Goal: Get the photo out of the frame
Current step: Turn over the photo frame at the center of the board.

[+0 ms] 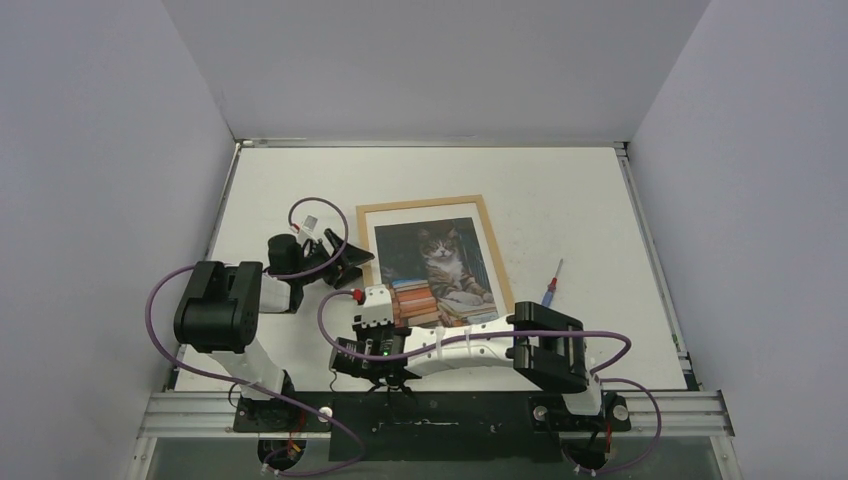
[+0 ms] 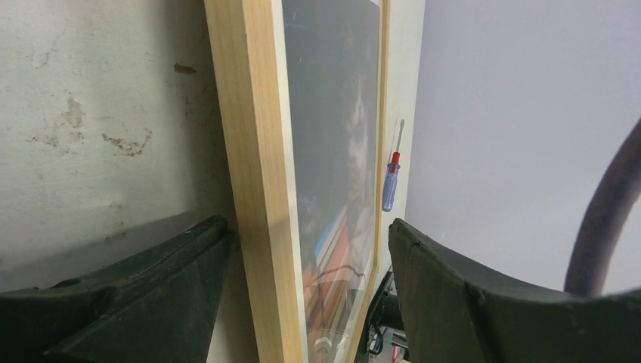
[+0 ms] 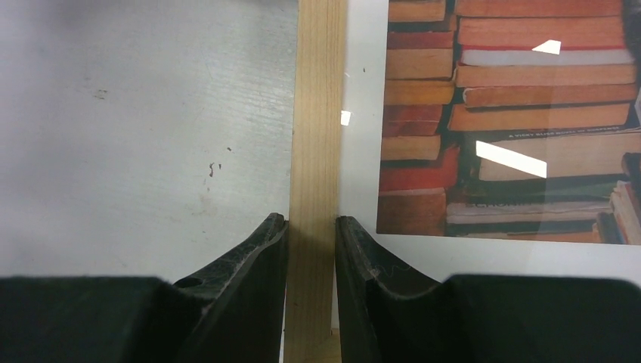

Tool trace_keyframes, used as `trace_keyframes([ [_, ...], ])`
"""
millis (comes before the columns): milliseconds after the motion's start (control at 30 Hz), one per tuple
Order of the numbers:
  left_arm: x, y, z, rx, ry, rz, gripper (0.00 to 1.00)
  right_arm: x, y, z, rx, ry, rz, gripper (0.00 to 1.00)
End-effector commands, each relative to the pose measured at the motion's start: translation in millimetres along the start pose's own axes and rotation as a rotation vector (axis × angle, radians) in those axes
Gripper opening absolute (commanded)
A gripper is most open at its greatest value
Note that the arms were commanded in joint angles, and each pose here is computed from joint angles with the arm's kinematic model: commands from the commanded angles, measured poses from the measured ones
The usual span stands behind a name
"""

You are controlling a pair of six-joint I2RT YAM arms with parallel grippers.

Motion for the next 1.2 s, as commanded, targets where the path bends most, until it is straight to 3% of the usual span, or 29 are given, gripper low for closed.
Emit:
trace_keyframes([
  [0, 5, -4, 2, 0.031, -0.016, -0.077, 0.73, -25, 22, 39, 0.135, -0.077, 0.123, 0.00],
  [667, 13, -6, -8, 0.054, -0.042, -0.103, 0.63, -31, 20, 43, 0.284, -0.039, 0.306, 0.00],
  [900, 14, -12, -7, 0.072, -0.040, -0.121, 0.45, -30, 13, 41, 0.312, -0.033, 0.321, 0.00],
  [1167, 14, -16, -6, 0.081, -0.043, -0.126, 0.39, -34, 14, 43, 0.350, -0.022, 0.390, 0.00],
])
Point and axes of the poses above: each gripper's point midway between its finger pads, its own x axis out along the fingers, its own y axis along the line the jaws close on, z = x × y, the point moved 6 cm from there along -x, back along the fingers, and after that the axes turned 6 degrees about x, right-handed, at the moved point
